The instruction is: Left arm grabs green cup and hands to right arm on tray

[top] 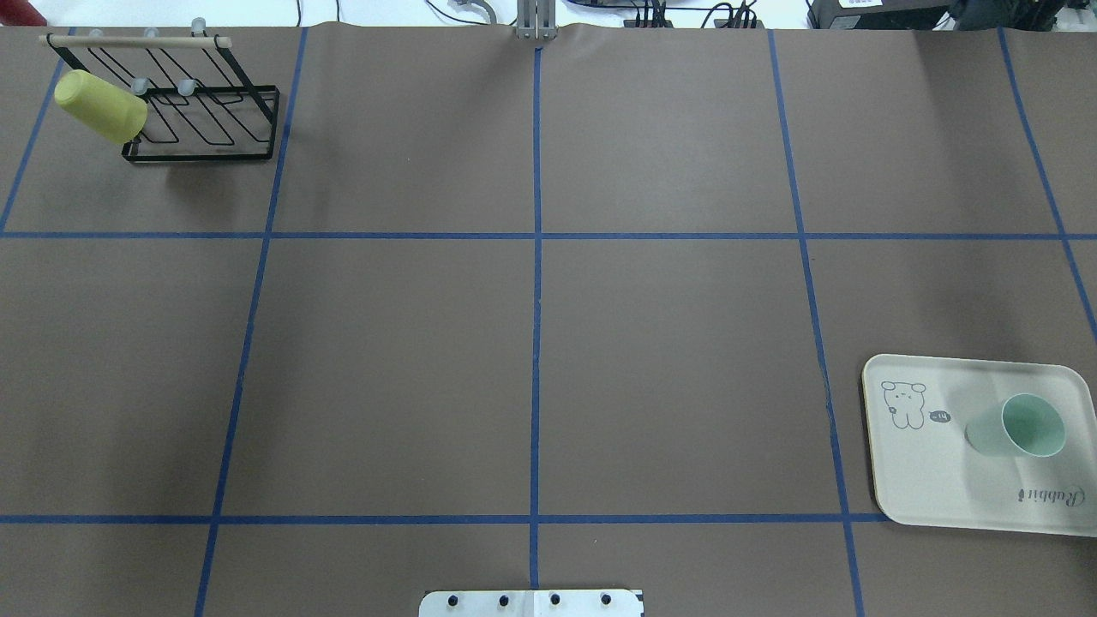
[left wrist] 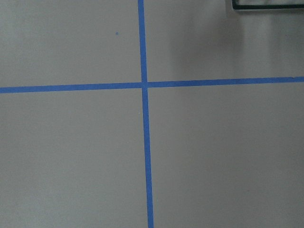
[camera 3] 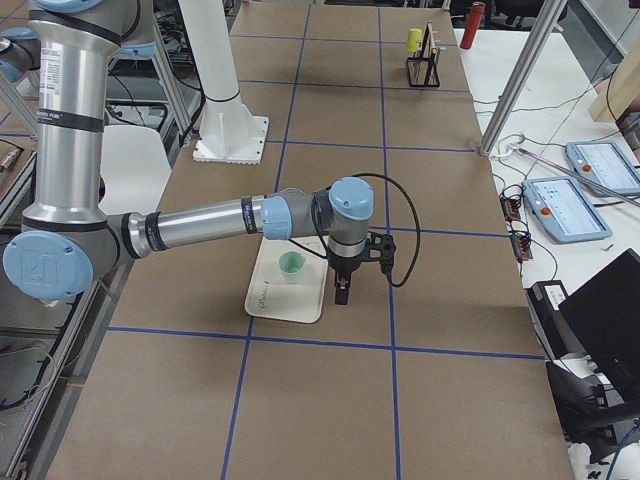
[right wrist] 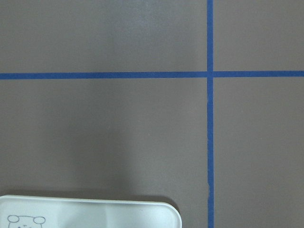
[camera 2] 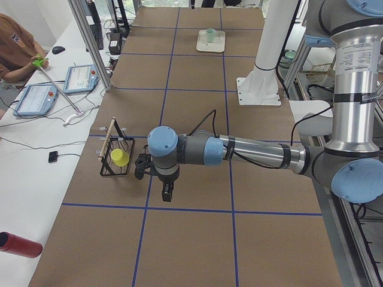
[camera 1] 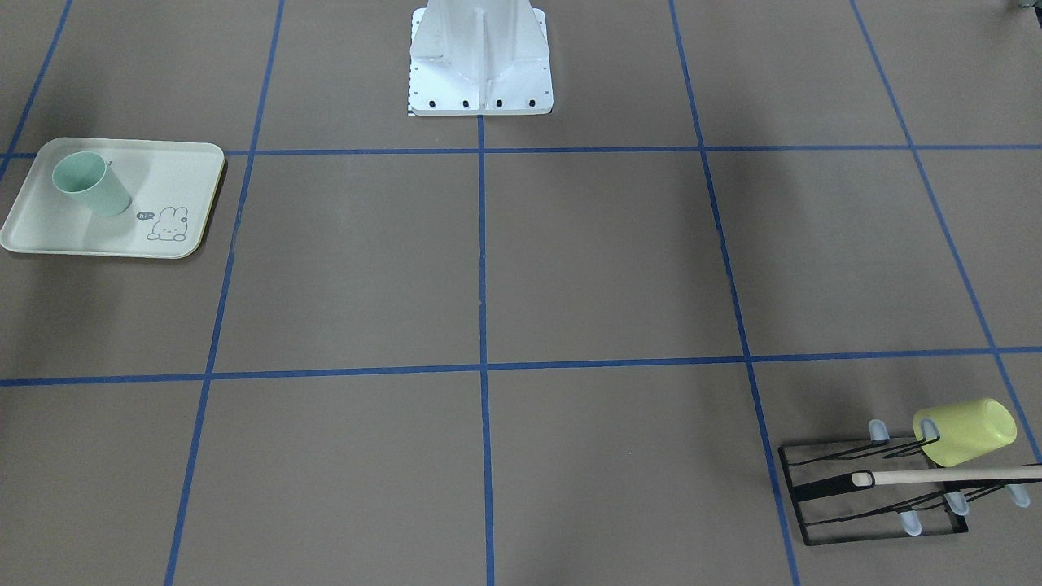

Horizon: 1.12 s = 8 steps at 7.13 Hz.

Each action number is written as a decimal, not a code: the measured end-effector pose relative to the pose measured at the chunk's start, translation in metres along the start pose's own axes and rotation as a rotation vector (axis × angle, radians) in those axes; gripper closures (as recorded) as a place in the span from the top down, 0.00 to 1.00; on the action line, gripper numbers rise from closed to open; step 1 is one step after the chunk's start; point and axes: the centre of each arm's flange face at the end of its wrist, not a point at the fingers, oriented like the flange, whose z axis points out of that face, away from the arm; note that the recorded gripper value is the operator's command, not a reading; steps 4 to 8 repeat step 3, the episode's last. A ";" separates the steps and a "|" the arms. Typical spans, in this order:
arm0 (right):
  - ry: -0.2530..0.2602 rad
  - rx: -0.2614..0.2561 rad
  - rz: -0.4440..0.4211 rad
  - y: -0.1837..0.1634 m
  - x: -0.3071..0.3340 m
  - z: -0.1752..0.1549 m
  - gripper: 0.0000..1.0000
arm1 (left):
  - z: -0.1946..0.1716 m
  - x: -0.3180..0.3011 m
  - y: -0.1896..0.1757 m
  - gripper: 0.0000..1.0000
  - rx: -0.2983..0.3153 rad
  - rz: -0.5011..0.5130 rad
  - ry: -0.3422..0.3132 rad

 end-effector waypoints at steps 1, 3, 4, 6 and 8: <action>0.003 -0.006 0.001 0.000 0.009 0.004 1.00 | 0.000 0.000 0.001 1.00 -0.001 -0.001 -0.001; 0.005 -0.015 -0.006 0.000 0.020 0.008 1.00 | 0.001 -0.001 0.001 1.00 -0.001 0.000 -0.001; 0.005 -0.015 -0.006 0.000 0.020 0.008 1.00 | 0.001 -0.001 0.001 1.00 -0.001 0.000 -0.001; 0.005 -0.015 -0.006 0.000 0.020 0.008 1.00 | 0.001 -0.001 0.001 1.00 -0.001 0.000 -0.001; 0.005 -0.015 -0.006 0.000 0.020 0.008 1.00 | 0.001 -0.001 0.001 1.00 -0.001 0.000 -0.001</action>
